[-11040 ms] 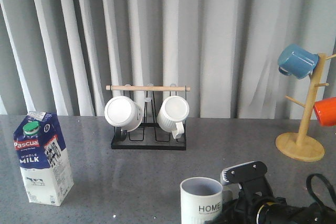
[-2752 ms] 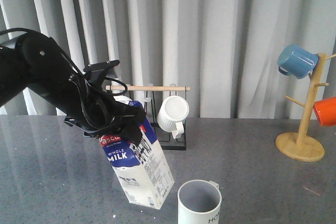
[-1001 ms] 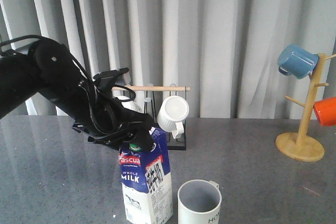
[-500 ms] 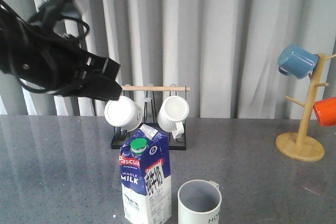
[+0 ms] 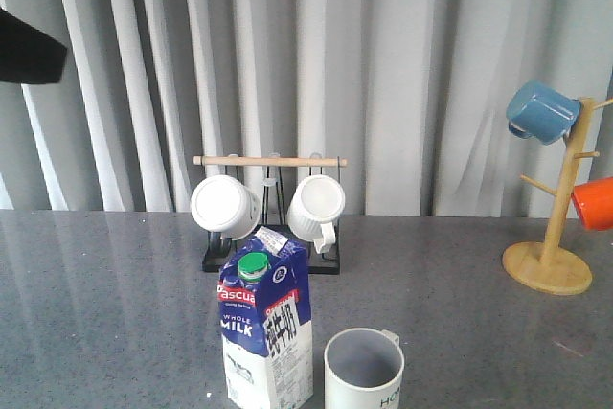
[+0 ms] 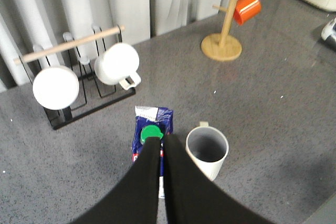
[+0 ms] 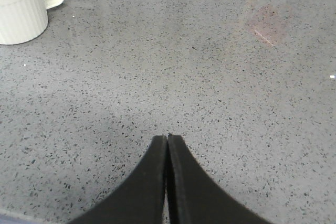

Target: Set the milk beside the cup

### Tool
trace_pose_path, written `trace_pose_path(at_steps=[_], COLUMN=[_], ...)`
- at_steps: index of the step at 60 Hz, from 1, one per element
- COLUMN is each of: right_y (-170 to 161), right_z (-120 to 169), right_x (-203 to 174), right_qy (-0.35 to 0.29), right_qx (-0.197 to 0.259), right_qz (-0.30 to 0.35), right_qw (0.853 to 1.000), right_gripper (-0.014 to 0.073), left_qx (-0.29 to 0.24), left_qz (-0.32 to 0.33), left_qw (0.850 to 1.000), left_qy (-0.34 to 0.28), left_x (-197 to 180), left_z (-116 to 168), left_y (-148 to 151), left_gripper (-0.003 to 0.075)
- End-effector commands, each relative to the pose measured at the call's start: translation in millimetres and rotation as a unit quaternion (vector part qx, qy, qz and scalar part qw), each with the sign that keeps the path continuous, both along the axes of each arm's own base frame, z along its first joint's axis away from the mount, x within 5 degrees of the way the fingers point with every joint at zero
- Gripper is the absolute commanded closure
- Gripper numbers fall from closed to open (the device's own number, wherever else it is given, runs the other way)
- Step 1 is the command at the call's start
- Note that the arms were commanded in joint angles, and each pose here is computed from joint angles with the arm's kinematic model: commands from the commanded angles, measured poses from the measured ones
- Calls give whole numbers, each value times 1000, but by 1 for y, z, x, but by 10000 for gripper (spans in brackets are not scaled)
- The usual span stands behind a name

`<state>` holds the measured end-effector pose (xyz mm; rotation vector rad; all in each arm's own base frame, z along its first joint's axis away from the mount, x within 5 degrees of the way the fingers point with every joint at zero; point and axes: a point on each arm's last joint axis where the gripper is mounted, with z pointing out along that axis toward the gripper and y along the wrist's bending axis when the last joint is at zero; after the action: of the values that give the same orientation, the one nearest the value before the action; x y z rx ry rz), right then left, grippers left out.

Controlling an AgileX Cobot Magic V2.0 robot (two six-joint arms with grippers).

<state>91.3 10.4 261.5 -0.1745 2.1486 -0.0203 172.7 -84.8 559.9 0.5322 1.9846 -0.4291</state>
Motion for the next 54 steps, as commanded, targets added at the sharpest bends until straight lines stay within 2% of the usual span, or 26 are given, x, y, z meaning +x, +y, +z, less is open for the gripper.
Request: trace_pose_path(at_steps=[1,24,32,37,42,49,54], right_y=[1,1,1,1,1,1,1], right_z=[13,13,13,13,13,13,13], right_x=[4,4,4,4,4,4,4], right_qy=[-40,-40,-40,-40,-40,-40,-40], right_qx=[0,-1,-1,-1,-1,-1,-1], right_qz=[10,10,10,10,10,10,10], right_qw=[999,999,999,999,999,999,999], right_gripper=[599,599,599,599,599,599,599], left_qx=[-32,-53,-30,-16,4,3,-25], left_qz=[0,1,13,21,45,77,89], left_qw=[999,994,993,995,995,989,983], left_qy=[-36,-95,-117,-96,-87,-129,-159], left_x=[-30,-101,-113,-106,-96,-84,-81], left_z=[14,22,20,6,-22,-65,-106], left_y=[9,36,44,44,45,48,48], left_gripper=[728,727,727,727,727,727,727])
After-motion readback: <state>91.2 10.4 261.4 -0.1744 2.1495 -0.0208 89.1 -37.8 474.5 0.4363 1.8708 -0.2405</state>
